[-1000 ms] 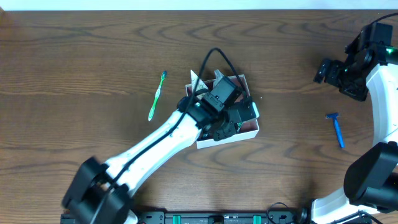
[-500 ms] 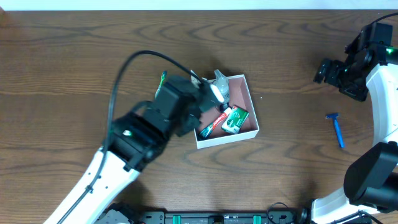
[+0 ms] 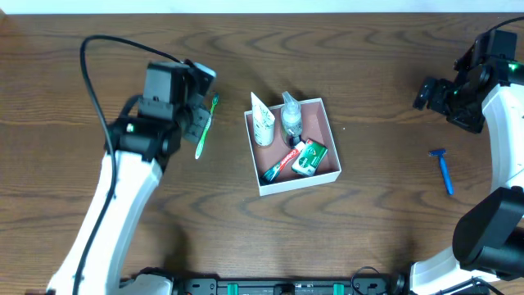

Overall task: Pack container
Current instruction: 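Withdraw the left gripper and move it to the green toothbrush, then lower the left gripper onto the toothbrush handle and grasp it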

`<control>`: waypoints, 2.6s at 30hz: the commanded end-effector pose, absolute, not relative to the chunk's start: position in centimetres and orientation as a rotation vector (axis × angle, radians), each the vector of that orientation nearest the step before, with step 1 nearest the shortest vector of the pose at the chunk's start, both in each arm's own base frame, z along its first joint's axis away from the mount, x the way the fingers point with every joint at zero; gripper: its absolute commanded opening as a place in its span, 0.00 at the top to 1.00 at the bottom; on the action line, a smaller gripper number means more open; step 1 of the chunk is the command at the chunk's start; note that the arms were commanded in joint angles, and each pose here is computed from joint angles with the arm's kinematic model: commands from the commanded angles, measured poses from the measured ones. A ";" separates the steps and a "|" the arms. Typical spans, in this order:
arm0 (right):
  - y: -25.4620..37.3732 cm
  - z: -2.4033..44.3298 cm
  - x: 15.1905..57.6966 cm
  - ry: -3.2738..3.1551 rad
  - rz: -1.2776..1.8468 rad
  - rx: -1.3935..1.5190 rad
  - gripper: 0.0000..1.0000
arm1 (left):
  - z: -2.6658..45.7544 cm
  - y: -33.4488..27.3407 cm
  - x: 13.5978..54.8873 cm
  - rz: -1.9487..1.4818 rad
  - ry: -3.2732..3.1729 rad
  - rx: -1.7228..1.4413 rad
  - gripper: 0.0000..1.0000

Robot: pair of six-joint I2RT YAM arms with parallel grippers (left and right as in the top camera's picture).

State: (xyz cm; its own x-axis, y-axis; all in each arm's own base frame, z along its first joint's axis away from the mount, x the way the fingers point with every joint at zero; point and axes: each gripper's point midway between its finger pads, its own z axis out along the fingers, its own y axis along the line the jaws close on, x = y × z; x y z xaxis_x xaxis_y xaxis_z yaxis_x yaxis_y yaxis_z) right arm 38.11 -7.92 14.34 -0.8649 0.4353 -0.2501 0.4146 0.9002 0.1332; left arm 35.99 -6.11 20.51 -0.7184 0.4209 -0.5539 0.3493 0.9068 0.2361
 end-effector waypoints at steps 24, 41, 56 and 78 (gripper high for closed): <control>-8.2 14.0 38.0 2.793 0.114 0.666 0.01 | 2.4 -5.0 39.7 0.086 2.857 0.403 0.64; -8.2 14.0 38.0 2.793 0.114 0.666 0.01 | 1.0 -5.7 39.7 0.026 2.879 0.414 0.63; -8.2 14.0 38.0 2.793 0.114 0.666 0.01 | 0.3 -5.7 39.2 0.017 2.898 0.417 0.63; -8.2 14.0 38.0 2.793 0.115 0.666 0.01 | -1.8 -5.7 38.8 0.013 2.946 0.424 0.92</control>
State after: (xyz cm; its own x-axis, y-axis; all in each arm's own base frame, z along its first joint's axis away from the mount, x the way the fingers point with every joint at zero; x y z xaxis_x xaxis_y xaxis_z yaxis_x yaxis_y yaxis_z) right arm 38.11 -7.91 14.34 -0.8649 0.4353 -0.2500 0.4145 0.9002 0.1336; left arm 39.39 -6.12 -0.22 -0.9360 0.2856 -0.2060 0.2853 0.9579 0.0318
